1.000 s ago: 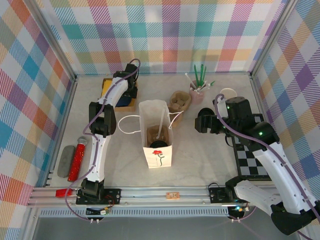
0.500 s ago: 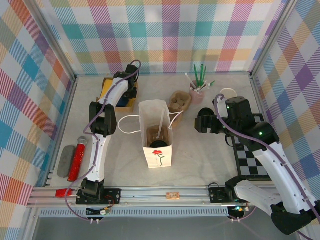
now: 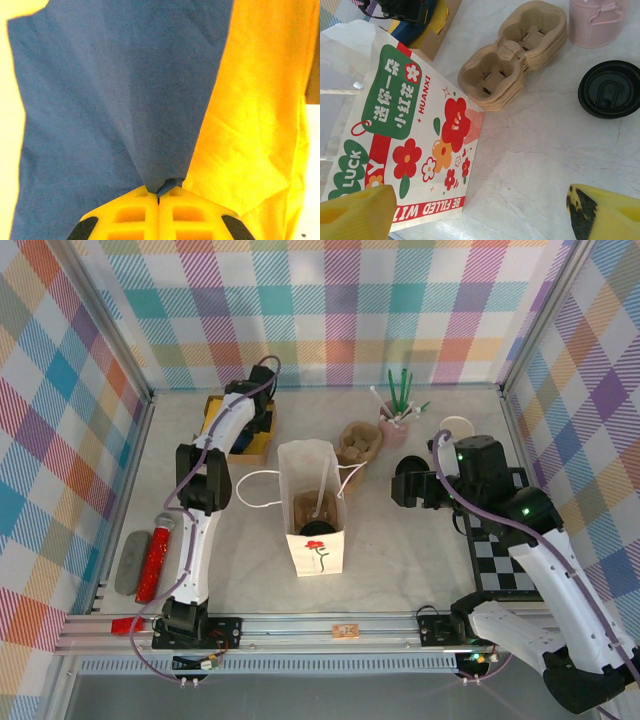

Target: Pack the takeout coffee

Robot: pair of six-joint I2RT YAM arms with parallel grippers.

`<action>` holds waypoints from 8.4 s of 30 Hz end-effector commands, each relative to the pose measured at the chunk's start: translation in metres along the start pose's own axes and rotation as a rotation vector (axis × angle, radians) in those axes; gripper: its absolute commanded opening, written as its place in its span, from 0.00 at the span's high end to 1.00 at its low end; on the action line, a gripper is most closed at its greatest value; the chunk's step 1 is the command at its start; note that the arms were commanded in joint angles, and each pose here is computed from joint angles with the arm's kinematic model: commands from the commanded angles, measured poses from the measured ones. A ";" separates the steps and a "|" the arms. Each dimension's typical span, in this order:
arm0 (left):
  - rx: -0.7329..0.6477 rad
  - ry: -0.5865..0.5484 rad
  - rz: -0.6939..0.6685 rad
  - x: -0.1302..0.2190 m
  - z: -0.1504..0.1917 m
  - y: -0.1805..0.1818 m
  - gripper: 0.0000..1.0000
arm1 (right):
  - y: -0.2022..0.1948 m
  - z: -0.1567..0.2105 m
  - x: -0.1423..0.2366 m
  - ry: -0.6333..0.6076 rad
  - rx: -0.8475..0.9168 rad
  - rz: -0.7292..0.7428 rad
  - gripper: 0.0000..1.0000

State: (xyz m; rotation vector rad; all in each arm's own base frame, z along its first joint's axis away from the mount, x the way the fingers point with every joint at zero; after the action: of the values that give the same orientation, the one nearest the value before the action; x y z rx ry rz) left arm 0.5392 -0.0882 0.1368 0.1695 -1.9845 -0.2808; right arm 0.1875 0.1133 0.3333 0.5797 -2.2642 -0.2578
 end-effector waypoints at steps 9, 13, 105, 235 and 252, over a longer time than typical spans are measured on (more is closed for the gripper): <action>0.050 -0.145 -0.020 0.085 -0.014 0.032 1.00 | 0.001 0.001 0.014 -0.046 0.014 -0.008 0.12; 0.074 -0.175 0.001 0.102 -0.016 0.036 1.00 | -0.001 0.005 0.015 -0.048 0.011 -0.006 0.12; -0.027 -1.137 1.136 0.401 0.159 -0.037 1.00 | 0.012 0.005 0.024 -0.072 -0.060 -0.117 0.18; 0.034 -1.109 0.865 0.326 0.208 -0.053 0.66 | 0.015 0.004 0.009 -0.056 -0.092 -0.167 0.20; 0.026 -1.109 0.838 0.328 0.209 -0.054 0.49 | 0.017 0.000 0.008 -0.054 -0.090 -0.176 0.20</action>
State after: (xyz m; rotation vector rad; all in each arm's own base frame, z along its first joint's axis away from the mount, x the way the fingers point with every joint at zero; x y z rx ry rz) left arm 0.2159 -0.1970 0.3184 -0.9856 -2.8766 0.2791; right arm 0.1745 0.1216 0.3376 0.7014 -2.2359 -0.4372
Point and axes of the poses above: each hand's point on the last joint's axis, 136 mm out from that joint toward the fingers, its own x axis back along the fingers, its own y axis along the line the jaws close on, z = x × y, the point moved 6 cm from there along x, back along the fingers
